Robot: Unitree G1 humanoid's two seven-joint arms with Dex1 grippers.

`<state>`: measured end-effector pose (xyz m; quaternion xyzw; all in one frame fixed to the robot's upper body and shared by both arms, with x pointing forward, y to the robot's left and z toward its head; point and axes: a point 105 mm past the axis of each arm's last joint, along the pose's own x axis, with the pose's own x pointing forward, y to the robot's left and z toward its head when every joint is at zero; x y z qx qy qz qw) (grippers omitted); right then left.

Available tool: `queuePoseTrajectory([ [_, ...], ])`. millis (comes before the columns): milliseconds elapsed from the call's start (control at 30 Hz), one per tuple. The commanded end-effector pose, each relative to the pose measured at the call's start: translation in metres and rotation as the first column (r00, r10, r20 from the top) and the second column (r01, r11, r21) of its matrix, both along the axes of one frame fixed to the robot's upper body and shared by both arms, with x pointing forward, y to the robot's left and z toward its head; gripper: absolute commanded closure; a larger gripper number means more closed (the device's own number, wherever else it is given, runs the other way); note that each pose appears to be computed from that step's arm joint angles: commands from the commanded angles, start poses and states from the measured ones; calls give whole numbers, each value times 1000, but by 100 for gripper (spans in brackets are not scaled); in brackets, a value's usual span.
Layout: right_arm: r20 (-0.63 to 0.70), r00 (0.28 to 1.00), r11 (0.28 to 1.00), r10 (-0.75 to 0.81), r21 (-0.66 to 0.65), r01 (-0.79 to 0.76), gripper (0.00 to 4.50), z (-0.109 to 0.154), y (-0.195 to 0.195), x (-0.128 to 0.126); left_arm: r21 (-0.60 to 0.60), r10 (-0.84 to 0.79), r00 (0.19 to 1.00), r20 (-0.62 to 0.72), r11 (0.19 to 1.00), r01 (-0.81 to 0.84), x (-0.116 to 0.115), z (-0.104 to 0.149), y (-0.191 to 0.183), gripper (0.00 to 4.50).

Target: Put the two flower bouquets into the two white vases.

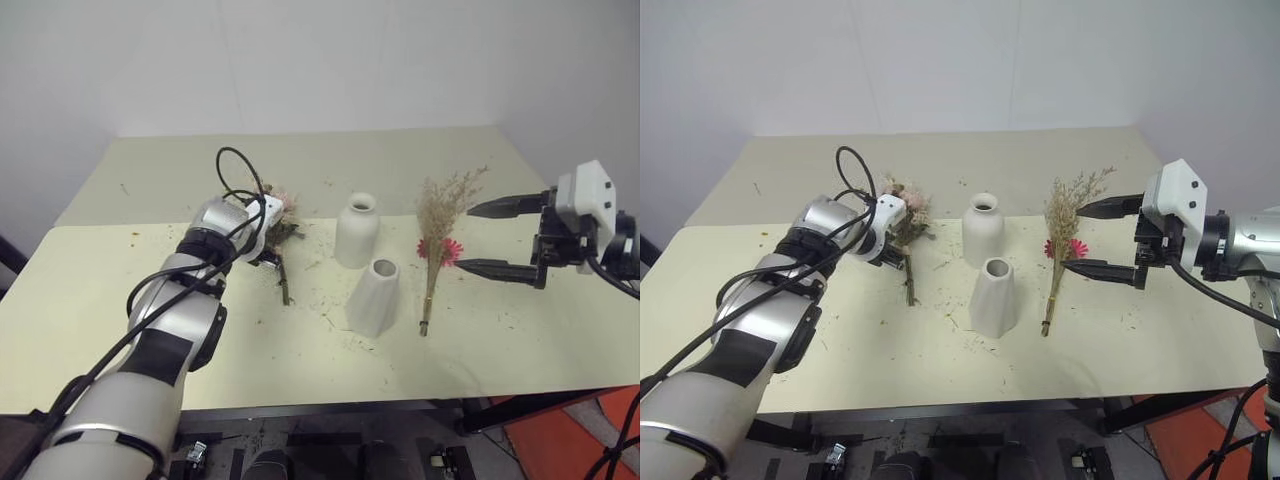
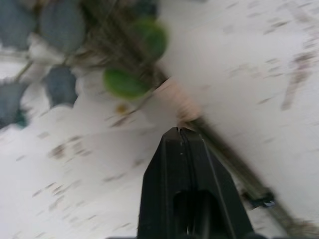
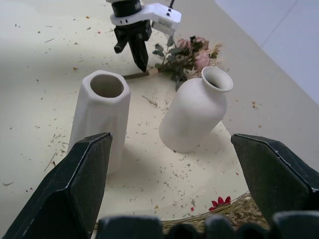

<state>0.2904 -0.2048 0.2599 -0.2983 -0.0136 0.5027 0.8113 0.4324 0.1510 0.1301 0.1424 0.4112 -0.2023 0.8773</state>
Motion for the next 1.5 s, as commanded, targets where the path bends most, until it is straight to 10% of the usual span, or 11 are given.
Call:
queuePoseTrajectory([
  [33,42,999,1000,13,21,-14,0,13,3,-6,15,20,998,65,1000,-21,4,15,11,443],
  [433,30,999,999,11,31,-12,0,9,5,-3,-81,52,991,125,996,-42,3,38,15,443],
  [933,13,1000,999,-4,39,4,0,6,-1,-4,-160,250,968,-20,955,-250,-14,64,-28,8],
  [1400,9,1000,999,-12,52,11,0,3,0,2,-136,346,935,-74,926,-353,-4,22,-35,4],
  [1500,8,1000,998,-18,58,17,0,2,-1,2,-139,364,929,-73,918,-370,-1,9,-35,66],
])
